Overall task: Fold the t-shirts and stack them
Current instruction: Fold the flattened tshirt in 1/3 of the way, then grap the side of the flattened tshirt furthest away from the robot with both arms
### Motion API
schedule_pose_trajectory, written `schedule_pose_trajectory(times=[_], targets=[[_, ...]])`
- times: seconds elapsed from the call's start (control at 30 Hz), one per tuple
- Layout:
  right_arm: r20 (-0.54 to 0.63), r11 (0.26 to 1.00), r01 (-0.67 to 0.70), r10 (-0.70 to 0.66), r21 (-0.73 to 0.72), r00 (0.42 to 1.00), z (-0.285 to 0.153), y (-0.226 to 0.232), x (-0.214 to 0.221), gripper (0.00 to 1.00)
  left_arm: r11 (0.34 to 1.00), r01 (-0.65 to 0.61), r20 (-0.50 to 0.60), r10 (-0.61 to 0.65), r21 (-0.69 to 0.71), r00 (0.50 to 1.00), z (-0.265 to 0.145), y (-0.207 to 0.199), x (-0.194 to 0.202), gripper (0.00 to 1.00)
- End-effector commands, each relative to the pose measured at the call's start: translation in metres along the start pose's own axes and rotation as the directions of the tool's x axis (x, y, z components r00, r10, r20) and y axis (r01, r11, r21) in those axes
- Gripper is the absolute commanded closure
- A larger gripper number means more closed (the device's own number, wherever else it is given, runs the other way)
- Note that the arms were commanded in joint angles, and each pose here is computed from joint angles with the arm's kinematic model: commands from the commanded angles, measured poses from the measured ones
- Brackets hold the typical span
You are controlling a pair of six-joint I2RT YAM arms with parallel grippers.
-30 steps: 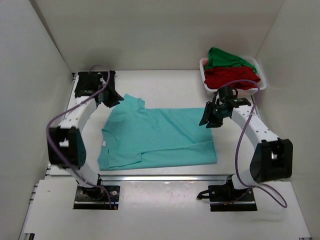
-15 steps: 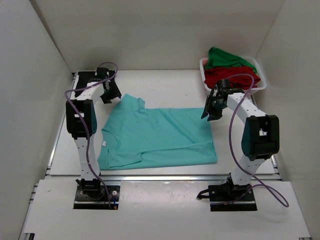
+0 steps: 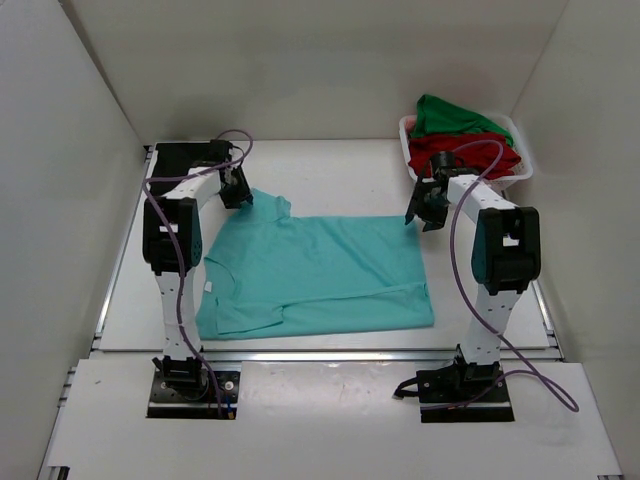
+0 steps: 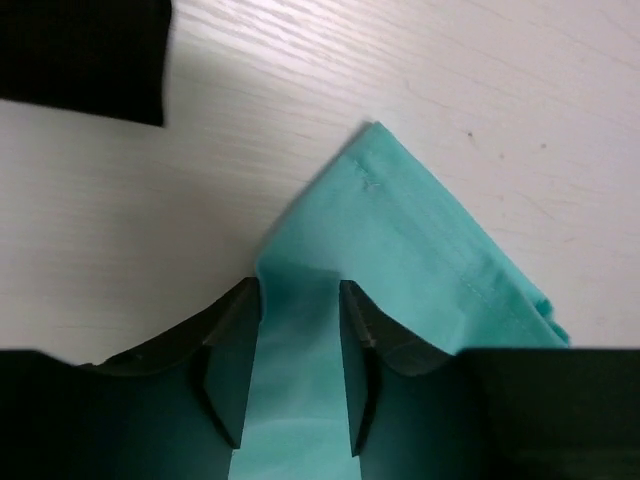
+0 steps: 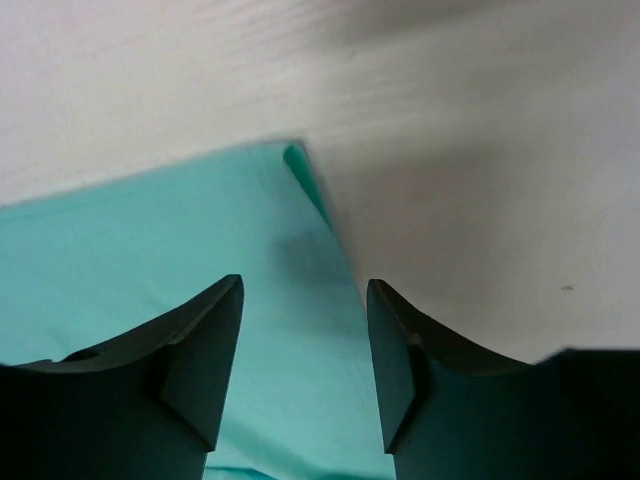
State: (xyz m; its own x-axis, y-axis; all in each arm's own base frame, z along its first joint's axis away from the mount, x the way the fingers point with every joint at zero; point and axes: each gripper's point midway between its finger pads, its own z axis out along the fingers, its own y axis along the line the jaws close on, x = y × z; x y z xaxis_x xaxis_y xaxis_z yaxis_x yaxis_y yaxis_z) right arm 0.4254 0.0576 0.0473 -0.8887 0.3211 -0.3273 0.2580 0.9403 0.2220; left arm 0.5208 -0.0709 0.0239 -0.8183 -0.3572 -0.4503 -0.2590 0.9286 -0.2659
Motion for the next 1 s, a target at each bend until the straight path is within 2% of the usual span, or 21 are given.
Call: schedule_pose_trajectory(times=[0.0, 0.03, 0.07, 0.2, 0.23, 0.27, 0.3, 0.37, 0.73, 0.97], targets=[[0.097, 0.999, -0.043, 0.045, -0.015, 0.994, 0.005, 0.005, -0.034, 0.46, 0.998, 0.016, -0.041, -0.013, 0.066, 0.999, 0.000, -0.015, 0.013, 0.75], [0.111, 0.998, -0.050, 0.053, -0.031, 0.992, 0.008, 0.009, -0.039, 0.45, 0.996, 0.021, -0.039, -0.018, 0.083, 0.999, -0.002, -0.016, 0.012, 0.90], [0.115, 0.997, -0.055, 0.060, -0.047, 0.992, 0.008, 0.013, -0.043, 0.44, 0.994, 0.038, -0.040, -0.034, 0.104, 0.999, -0.004, -0.020, 0.011, 0.99], [0.084, 0.997, -0.055, 0.059, -0.057, 0.995, 0.029, 0.023, -0.047, 0.44, 0.992, 0.057, -0.044, -0.053, 0.110, 0.998, -0.006, -0.013, 0.011, 1.00], [0.070, 0.997, -0.054, 0.057, -0.051, 0.996, 0.040, 0.023, -0.048, 0.48, 0.992, 0.058, -0.048, -0.052, 0.114, 0.997, -0.009, -0.013, 0.013, 1.00], [0.071, 0.997, -0.050, 0.053, -0.051, 0.996, 0.037, 0.027, -0.052, 0.56, 0.991, 0.062, -0.043, -0.057, 0.119, 0.997, -0.011, -0.013, 0.012, 1.00], [0.029, 0.999, -0.041, 0.042, -0.032, 0.999, 0.047, 0.029, -0.043, 0.84, 0.991, 0.071, -0.042, -0.067, 0.112, 0.997, -0.013, -0.006, 0.011, 1.00], [0.016, 0.999, -0.035, 0.035, -0.010, 0.999, 0.045, 0.030, -0.042, 1.00, 0.990, 0.063, -0.039, -0.058, 0.123, 0.998, -0.016, -0.009, 0.011, 1.00], [0.142, 0.998, 0.022, -0.014, -0.052, 0.990, 0.006, 0.036, -0.071, 1.00, 0.983, 0.078, 0.023, -0.083, 0.165, 0.996, -0.042, -0.019, -0.016, 1.00], [0.209, 0.996, 0.024, -0.006, -0.085, 0.978, -0.026, 0.035, -0.075, 1.00, 0.976, 0.078, 0.071, -0.094, 0.202, 0.993, -0.075, -0.025, -0.028, 1.00]])
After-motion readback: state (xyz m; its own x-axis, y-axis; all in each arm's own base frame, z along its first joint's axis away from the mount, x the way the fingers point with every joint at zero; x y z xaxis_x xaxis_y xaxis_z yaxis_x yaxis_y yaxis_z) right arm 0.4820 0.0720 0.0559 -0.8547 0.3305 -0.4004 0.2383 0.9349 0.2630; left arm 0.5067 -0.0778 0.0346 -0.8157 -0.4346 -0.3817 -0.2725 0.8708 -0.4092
